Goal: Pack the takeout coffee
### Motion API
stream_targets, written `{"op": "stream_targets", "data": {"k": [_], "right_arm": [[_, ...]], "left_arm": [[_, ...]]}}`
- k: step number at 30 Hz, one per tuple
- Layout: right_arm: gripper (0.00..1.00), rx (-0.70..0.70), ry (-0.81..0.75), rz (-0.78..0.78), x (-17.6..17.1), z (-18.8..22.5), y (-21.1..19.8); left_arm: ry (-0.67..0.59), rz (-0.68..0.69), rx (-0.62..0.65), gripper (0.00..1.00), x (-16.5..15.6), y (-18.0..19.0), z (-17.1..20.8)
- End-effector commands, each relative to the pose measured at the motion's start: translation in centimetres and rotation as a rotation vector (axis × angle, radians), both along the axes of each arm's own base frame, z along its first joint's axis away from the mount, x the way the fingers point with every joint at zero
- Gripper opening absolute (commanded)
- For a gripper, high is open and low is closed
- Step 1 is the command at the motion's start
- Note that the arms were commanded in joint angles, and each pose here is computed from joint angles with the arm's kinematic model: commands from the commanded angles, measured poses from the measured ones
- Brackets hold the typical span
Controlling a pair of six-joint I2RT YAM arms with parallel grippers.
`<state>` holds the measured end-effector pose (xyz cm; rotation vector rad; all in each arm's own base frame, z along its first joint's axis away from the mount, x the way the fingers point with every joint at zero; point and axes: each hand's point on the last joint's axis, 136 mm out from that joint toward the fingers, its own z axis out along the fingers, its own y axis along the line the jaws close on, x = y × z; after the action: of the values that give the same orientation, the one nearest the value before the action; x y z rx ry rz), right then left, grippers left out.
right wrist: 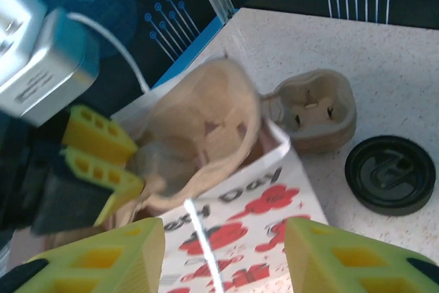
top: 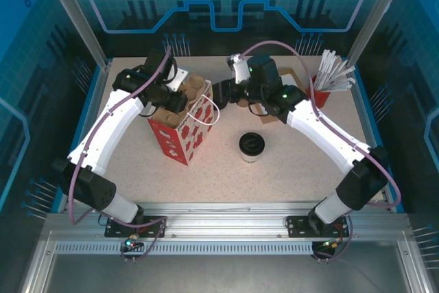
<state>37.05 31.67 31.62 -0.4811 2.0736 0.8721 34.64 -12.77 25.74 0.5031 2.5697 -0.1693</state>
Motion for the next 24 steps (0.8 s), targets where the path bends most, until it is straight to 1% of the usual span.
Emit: {"op": "stream_targets", "data": {"k": [1, 6, 10, 24], "right_arm": [[0.52, 0.011, -0.005, 0.02, 2.3, 0.0, 0.9], [0.53, -0.025, 0.007, 0.038, 4.4, -0.8, 2.1], [0.5, -0.044, 0.034, 0.037, 5.6, -1.9, 2.3], [0.45, -0.077, 0.079, 0.049, 5.9, -4.1, 2.3]], "left_arm": [[-0.008, -0.014, -0.012, 0.31, -0.7, -0.2, 0.5], [-0.011, -0.016, -0.018, 0.32, -0.7, -0.3, 0.5], [-0.012, -0.016, -0.019, 0.32, -0.7, -0.3, 0.6], [-0.012, -0.014, -0.019, 0.32, -0.6, -0.3, 0.5]]}}
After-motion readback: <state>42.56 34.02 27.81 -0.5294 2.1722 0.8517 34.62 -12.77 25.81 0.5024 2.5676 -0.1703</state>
